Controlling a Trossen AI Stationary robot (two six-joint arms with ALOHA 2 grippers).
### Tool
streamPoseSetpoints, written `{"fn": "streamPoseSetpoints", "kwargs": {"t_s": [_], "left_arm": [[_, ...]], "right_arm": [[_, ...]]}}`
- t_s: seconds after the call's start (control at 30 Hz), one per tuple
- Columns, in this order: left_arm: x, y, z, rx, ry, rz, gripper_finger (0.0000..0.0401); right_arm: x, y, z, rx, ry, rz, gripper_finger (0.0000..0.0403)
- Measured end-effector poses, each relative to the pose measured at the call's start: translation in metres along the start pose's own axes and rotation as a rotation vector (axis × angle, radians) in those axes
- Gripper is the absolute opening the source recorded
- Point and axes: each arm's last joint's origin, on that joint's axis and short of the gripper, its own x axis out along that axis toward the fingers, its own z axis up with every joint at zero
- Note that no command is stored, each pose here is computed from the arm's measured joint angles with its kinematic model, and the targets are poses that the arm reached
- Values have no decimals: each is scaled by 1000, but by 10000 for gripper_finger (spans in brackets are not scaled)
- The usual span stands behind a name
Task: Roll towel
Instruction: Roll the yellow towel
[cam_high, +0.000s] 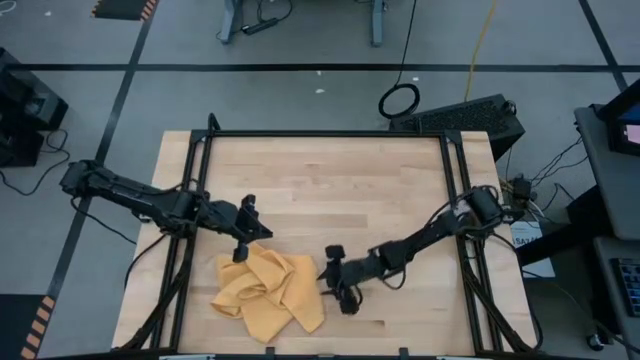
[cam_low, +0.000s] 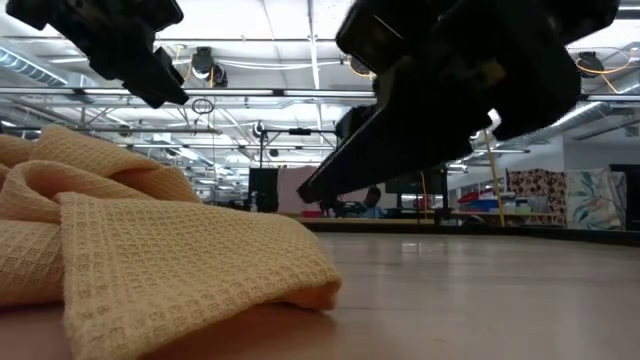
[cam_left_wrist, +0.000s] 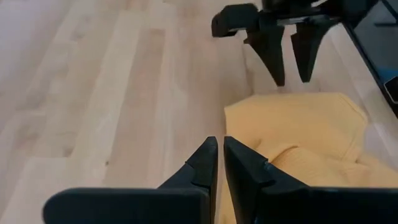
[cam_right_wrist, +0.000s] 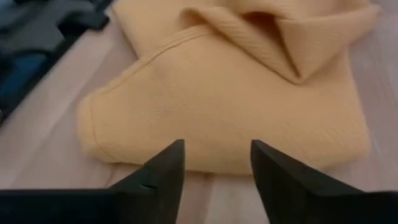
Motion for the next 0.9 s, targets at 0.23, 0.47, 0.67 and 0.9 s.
{"fn": "streamPoseSetpoints", "kwargs": {"t_s": [0.23, 0.47, 0.67, 0.9], "left_arm": [[18, -11, 5, 32, -55, -40, 34], [34, -20, 5, 69, -76, -39, 34], [45, -27, 2, 81, -75, -18, 34], [55, -37, -3, 52, -72, -34, 34]], "right_arm": [[13, 45, 14, -141, 42, 50, 231], [35, 75, -5, -277, 79, 36, 233], [49, 82, -10, -289, 62, -103, 210], [45, 79, -7, -244, 68, -117, 77]]}}
